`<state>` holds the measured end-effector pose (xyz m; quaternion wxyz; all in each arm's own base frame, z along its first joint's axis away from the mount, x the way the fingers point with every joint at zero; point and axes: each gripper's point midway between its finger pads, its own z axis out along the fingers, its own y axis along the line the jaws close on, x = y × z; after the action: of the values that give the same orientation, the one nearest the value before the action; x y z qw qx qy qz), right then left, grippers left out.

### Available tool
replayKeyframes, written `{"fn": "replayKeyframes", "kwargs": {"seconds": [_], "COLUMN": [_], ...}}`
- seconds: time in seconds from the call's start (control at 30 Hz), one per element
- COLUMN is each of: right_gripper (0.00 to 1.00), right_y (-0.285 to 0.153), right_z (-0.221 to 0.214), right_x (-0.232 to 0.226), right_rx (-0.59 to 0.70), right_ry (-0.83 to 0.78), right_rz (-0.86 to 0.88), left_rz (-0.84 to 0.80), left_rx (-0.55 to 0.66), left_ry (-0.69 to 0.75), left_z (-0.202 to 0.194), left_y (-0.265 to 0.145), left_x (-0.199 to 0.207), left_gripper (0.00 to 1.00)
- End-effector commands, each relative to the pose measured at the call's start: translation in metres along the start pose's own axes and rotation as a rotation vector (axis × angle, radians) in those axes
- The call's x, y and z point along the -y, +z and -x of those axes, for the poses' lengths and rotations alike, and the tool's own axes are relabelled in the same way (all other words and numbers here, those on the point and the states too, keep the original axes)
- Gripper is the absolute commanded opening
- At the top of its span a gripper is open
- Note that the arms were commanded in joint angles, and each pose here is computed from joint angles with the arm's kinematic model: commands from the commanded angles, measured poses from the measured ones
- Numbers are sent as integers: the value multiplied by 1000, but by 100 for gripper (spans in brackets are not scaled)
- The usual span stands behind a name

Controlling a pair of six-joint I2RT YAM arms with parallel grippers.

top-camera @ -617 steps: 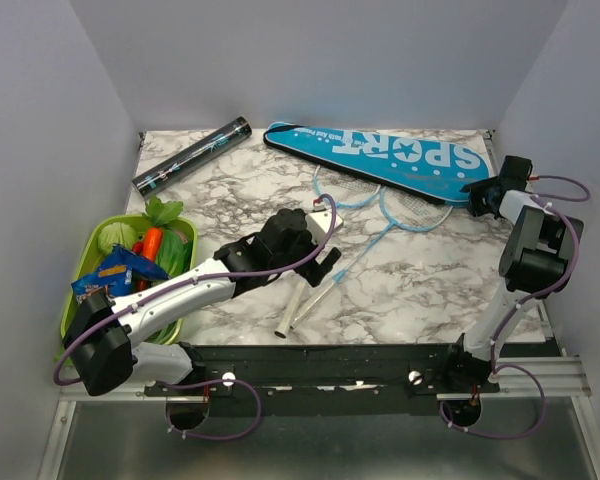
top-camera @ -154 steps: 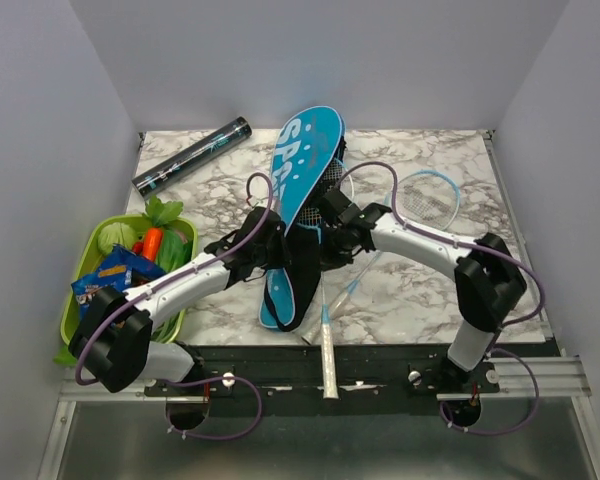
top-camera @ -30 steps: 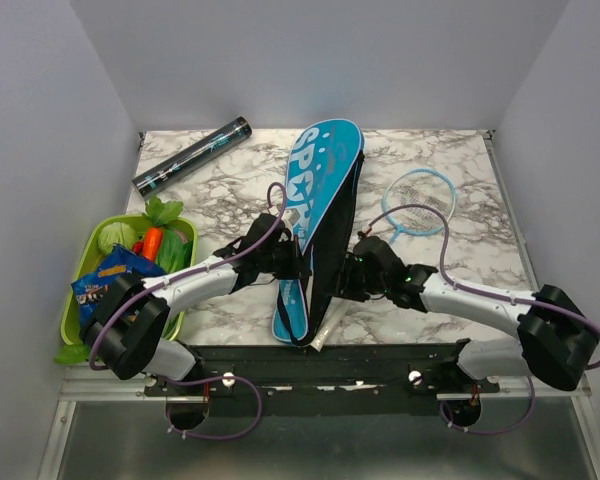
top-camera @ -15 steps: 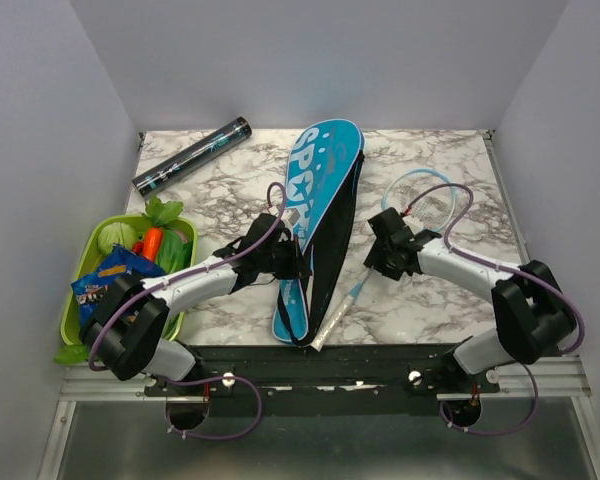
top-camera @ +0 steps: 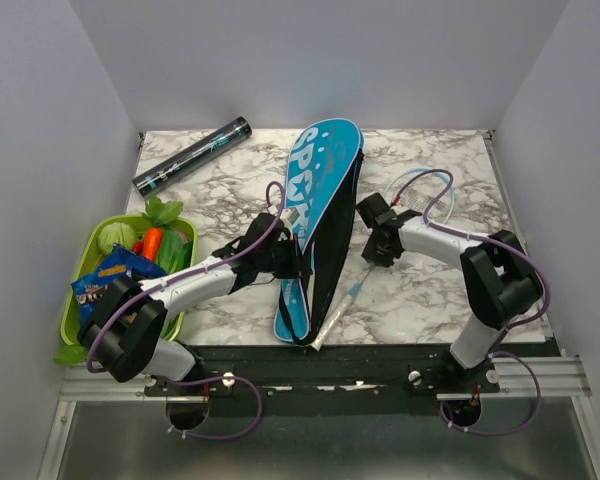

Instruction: Pack up the badminton gear

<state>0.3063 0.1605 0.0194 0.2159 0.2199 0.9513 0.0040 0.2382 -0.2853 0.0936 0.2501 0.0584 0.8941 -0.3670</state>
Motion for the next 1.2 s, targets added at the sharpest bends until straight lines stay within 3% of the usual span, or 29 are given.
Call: {"fn": "replayKeyframes", "kwargs": {"seconds": [0.0, 0.07, 0.1, 0.27, 0.4, 0.77, 1.17], "right_gripper": [28, 6, 1, 0, 1, 1, 1], "right_y": [4, 6, 8, 0, -37, -105, -125], "right_z": [-12, -20, -23, -18, -1, -46, -81], "right_x": [26, 28, 29, 39, 49, 65, 39], "right_rx": [-38, -63, -70, -32, 51, -17, -56], "right_ry": [-31, -46, -62, -97, -115, -381, -513], "right_rz": [-87, -74, -72, -74, -35, 32, 89], "left_rz": [-58, -62, -60, -51, -39, -3, 2], "left_rx": [32, 29, 31, 29, 37, 43, 54], "left_ry": [20, 18, 16, 23, 29, 41, 50], "left_z": [8, 8, 9, 9, 11, 18, 22], "left_y": [-5, -4, -4, -4, -6, -7, -10], "left_x": [16, 16, 16, 15, 14, 12, 13], "left_gripper": [0, 0, 0, 0, 0, 0, 0]}}
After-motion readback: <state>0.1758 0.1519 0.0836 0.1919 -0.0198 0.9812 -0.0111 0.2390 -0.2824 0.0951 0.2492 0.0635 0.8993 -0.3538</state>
